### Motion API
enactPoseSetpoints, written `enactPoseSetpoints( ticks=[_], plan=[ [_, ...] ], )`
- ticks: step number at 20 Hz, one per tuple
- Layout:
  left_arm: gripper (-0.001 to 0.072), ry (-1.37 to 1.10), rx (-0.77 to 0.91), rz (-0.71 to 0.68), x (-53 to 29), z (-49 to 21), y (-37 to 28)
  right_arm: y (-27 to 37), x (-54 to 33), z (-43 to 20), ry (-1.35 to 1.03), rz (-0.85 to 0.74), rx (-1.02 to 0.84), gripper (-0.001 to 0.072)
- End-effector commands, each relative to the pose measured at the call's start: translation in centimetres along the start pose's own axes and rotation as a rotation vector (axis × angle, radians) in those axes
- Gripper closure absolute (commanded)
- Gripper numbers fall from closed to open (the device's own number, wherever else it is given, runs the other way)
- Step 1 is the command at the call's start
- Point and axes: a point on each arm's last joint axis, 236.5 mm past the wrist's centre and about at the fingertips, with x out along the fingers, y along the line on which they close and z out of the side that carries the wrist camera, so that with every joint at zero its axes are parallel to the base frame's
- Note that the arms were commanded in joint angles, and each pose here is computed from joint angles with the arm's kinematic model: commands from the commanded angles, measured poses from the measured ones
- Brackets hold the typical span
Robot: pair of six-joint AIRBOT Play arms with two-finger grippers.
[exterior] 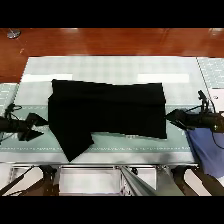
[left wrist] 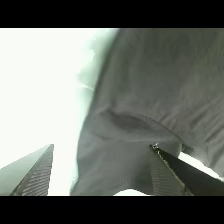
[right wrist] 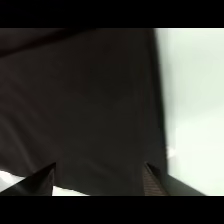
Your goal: Fold the shirts.
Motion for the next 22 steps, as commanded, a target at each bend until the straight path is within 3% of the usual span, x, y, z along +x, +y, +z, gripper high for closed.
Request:
enactPoseSetpoints(
  ticks=[1, 9, 10, 11, 12, 15, 22],
  plan=[
    [0.0003, -0.011, -0.005, -0.078, 2.8, -1.6, -0.7, 0.6, 0.3, -0.9, -0.022, 0.039, 0.01, 0.0094],
    [0.0009, 0.071, 0.115, -0.088, 6.0, -4.8, -1.3, 0.9, 0.2, -0.3, -0.047, 0.053, 0.022, 0.0094],
    [0.0181, 0.091, 0.149, -0.093, 6.1, -5.4, -1.6, 0.1, -0.2, -0.1, -0.05, 0.023, 0.016, 0.0093],
    [0.0628, 0.108, 0.178, -0.099, 6.2, -5.9, -1.8, -1.2, -0.7, 0.0, -0.045, -0.02, 0.017, 0.0094],
    [0.0681, 0.114, 0.184, -0.109, 6.1, -6.0, -2.1, -2.8, -1.3, -0.2, -0.034, -0.073, 0.046, 0.0093],
    [0.0681, 0.097, 0.192, -0.129, 5.6, -5.4, -3.0, -6.9, -2.5, -3.4, 0.08, -0.214, 0.16, 0.0093],
    [0.0681, 0.066, 0.201, -0.187, 5.1, -4.6, -4.7, -5.4, 0.8, -8.4, 0.235, -0.2, 0.141, 0.0094]
  ],
)
